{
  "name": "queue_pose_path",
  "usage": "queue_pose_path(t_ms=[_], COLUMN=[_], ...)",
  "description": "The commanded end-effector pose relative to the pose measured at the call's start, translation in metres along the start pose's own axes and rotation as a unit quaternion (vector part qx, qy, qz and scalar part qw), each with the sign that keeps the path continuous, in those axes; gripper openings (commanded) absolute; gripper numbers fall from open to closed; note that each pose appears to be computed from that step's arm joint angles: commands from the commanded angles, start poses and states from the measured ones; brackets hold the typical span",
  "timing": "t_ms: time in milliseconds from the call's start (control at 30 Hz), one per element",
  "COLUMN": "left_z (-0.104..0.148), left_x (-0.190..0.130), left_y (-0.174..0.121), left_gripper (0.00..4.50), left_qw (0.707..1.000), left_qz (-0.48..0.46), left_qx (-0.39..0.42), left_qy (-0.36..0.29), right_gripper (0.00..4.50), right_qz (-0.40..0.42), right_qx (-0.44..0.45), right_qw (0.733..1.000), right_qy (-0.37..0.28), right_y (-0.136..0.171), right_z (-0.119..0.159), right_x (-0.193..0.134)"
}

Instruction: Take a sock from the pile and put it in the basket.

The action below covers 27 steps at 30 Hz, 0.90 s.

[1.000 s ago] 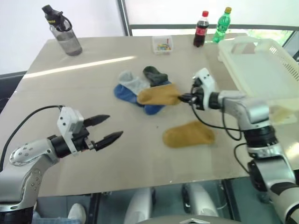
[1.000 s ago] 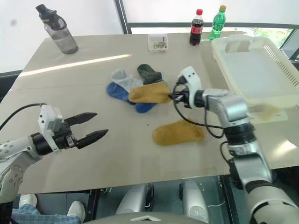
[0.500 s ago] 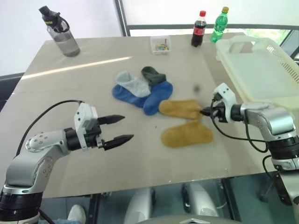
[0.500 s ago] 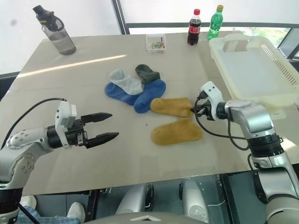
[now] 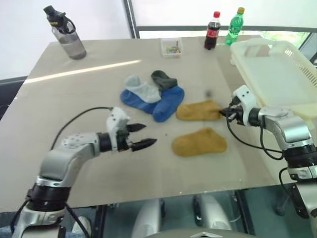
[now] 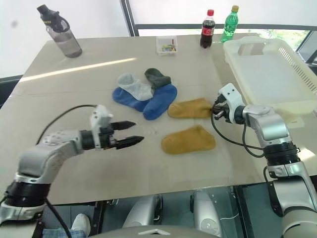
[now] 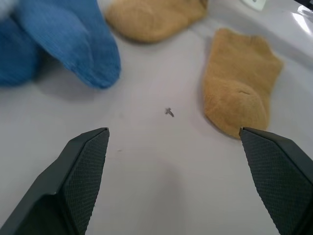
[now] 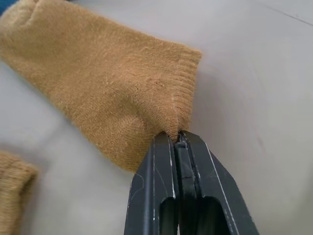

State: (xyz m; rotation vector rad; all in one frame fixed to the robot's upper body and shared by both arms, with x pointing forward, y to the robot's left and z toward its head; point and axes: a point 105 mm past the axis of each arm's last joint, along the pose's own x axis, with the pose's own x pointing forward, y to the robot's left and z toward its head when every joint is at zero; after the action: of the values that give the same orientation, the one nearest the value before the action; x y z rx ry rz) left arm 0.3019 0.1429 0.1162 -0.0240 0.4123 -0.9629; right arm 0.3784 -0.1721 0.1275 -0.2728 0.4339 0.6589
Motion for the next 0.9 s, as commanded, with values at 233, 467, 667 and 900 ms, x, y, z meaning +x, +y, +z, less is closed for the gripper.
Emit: queue_pose_path(t_ms=[233,467,667,900], left_z=[0.042,0.047,0.063,0.071], left_x=[0.055,0.080,0.098,0.110], left_y=[0.003,0.009,0.020,0.013], left_gripper=[4.50,4.50,4.50,4.25], left_qw=[0.990,0.976,0.956,0.952], left_qz=[0.032,0.044,0.065,0.034], left_qx=[-0.131,-0.215,-0.285,-0.300], left_qy=[-0.039,-0.018,-0.041,-0.044], right_gripper=[0.08,0.08,0.08,0.03], right_qz=[-0.010,-0.011,-0.014,-0.021], right_qx=[-0.018,-0.018,-0.017,-0.015], right_qw=[0.999,0.999,0.999,0.999], right_qy=[-0.026,-0.034,-0.036,-0.041], right_y=[0.000,0.003,0.003,0.002], right_z=[0.012,0.016,0.016,0.017], right_x=[-0.004,-0.001,-0.001,-0.003])
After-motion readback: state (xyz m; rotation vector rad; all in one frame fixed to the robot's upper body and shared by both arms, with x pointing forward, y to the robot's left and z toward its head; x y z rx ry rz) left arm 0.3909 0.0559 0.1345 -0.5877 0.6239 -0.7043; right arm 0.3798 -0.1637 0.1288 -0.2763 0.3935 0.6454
